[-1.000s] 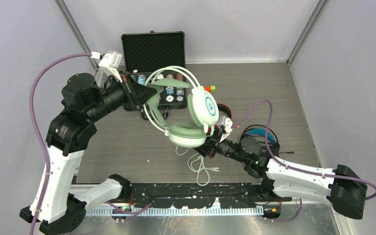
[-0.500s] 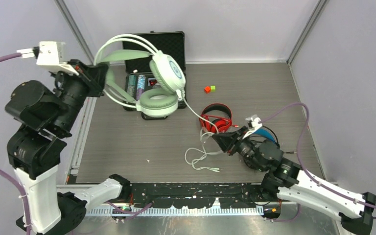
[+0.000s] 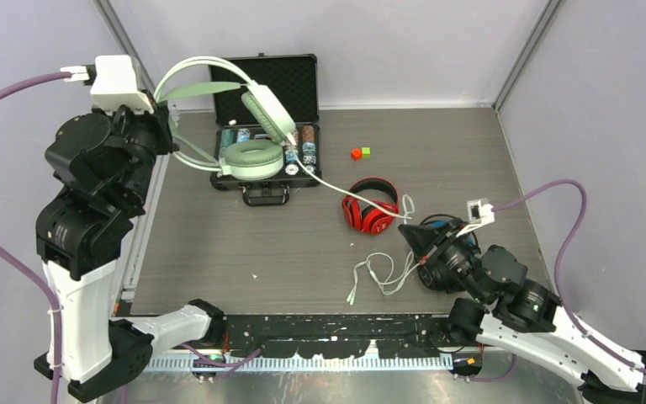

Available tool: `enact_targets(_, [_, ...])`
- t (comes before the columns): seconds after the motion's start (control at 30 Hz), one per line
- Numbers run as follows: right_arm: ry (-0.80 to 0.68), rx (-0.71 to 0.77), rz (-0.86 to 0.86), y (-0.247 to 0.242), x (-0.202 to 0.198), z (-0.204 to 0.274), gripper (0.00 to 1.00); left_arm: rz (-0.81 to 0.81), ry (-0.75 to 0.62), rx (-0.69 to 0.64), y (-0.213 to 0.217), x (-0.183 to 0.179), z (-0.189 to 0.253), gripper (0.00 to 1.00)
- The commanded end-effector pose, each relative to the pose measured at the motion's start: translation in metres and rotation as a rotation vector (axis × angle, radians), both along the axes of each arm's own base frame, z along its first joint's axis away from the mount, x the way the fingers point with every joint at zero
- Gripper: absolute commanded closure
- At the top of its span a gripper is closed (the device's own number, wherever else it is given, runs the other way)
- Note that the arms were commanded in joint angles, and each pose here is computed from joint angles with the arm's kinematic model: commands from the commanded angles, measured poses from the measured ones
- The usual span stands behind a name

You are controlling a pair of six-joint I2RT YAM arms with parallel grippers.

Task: Wrap the headphones
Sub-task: Untie the headphones cable from the headphones.

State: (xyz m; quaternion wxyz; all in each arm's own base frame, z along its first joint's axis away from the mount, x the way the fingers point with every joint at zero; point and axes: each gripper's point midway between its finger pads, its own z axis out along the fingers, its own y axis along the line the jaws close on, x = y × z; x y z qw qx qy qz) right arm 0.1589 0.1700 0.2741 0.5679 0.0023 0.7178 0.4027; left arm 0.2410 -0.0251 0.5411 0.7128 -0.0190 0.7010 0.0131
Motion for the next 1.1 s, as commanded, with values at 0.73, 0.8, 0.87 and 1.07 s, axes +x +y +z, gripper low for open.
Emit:
enact_targets(0.73, [0.134, -0.027, -0.752, -0.142, 0.027, 0.002, 1.00, 0.179, -0.158, 0.027, 0.049, -0.033, 0.048, 1.00])
enact_targets(0.8, [0.091, -0.008, -0.836, -0.165, 0.024, 0.011, 1.00, 0.188, -0.170, 0.029, 0.052, -0.037, 0.051, 1.00])
enact_targets(0.87, [0.059, 0.020, -0.908, -0.187, 0.018, 0.024, 1.00, 0.203, -0.175, 0.033, 0.056, -0.039, 0.051, 1.00])
enact_targets(1.07, [-0.010, 0.047, -1.114, -0.245, -0.001, 0.062, 1.00, 0.283, -0.182, 0.068, 0.072, -0.047, 0.053, 1.00])
